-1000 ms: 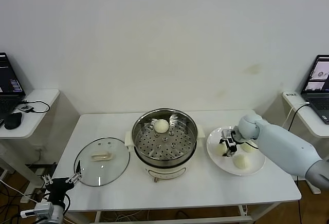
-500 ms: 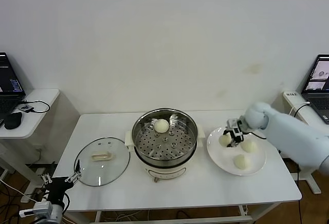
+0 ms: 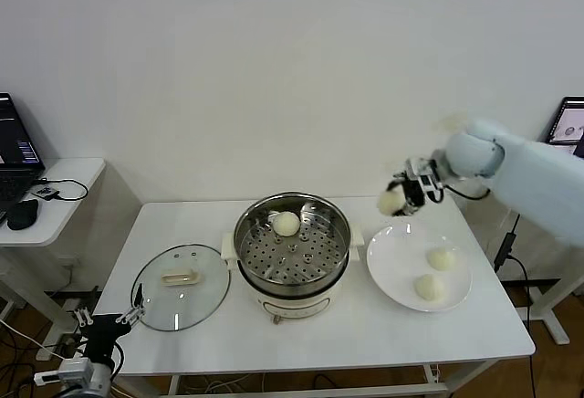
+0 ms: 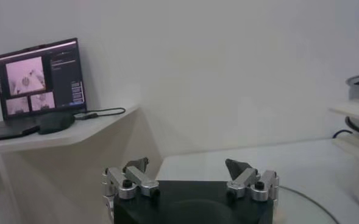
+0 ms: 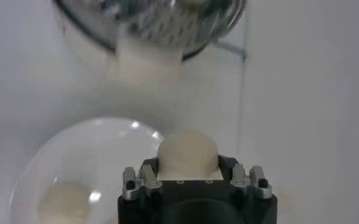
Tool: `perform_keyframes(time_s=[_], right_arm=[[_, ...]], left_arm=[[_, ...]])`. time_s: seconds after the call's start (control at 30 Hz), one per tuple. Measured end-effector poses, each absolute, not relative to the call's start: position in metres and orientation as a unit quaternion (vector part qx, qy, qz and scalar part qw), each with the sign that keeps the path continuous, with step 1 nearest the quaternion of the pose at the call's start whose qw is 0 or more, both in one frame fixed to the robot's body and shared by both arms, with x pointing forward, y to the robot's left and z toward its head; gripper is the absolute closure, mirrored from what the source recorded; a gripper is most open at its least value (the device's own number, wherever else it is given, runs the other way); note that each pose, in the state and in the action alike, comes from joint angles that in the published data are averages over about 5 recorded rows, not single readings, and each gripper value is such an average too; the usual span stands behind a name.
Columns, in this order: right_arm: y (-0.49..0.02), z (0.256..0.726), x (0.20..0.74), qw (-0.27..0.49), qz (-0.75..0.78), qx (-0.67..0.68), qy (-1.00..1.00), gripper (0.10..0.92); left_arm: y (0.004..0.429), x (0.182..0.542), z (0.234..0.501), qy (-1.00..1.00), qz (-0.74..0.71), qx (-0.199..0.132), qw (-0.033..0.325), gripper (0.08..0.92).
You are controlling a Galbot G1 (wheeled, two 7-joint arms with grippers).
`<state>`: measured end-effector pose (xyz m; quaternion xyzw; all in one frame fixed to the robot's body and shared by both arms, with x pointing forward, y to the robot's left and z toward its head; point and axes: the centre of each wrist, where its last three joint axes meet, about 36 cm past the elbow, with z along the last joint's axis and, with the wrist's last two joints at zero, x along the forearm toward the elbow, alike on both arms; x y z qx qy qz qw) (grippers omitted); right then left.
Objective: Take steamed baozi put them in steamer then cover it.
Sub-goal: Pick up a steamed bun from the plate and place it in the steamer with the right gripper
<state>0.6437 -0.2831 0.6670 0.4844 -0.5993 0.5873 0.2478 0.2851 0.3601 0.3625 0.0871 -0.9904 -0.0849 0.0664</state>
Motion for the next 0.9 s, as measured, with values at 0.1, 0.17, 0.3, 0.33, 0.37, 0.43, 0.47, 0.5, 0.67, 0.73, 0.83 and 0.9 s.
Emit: perform_keyframes(time_s=[0.1,0.17,0.3,0.33,0.37,0.43,0.47,0.5,0.67,0.73,0.83,0.9], right_arm=[[-0.255,0.681,0.643,0.230,0.579,0.496,-0.604,0.396],[-0.234,0.686,0.644,0.222,0.573,0.504,-0.607,0.395],[-0.192,0.686,0.646,0.213,0.562,0.520,-0.608,0.394],[-0.181,0.684,0.647,0.212,0.559,0.524,-0.606,0.394],[-0.170,0.681,0.647,0.213,0.557,0.528,-0.605,0.394],[-0.150,0.674,0.648,0.215,0.553,0.536,-0.601,0.394],[-0.140,0.670,0.648,0.216,0.551,0.540,-0.599,0.394],[-0.131,0.665,0.648,0.217,0.549,0.543,-0.597,0.394],[-0.092,0.641,0.646,0.228,0.543,0.557,-0.586,0.394],[-0.080,0.632,0.645,0.232,0.540,0.562,-0.582,0.394],[-0.064,0.618,0.642,0.237,0.537,0.569,-0.576,0.390],[-0.055,0.611,0.641,0.239,0.536,0.573,-0.572,0.387]], left_arm=[[0.360,0.286,0.362,-0.990,-0.087,0.089,0.062,0.177],[0.359,0.286,0.362,-0.990,-0.088,0.090,0.060,0.177],[0.355,0.285,0.363,-0.990,-0.089,0.089,0.056,0.177],[0.355,0.285,0.362,-0.990,-0.089,0.089,0.055,0.177],[0.355,0.284,0.362,-0.990,-0.090,0.089,0.055,0.177],[0.355,0.282,0.362,-0.990,-0.093,0.088,0.055,0.177],[0.356,0.282,0.362,-0.990,-0.094,0.089,0.055,0.177],[0.356,0.281,0.362,-0.990,-0.095,0.089,0.054,0.177],[0.357,0.279,0.362,-0.990,-0.098,0.092,0.052,0.177],[0.357,0.279,0.362,-0.990,-0.097,0.093,0.051,0.177],[0.356,0.278,0.361,-0.989,-0.098,0.094,0.050,0.177],[0.355,0.277,0.360,-0.989,-0.098,0.094,0.050,0.177]])
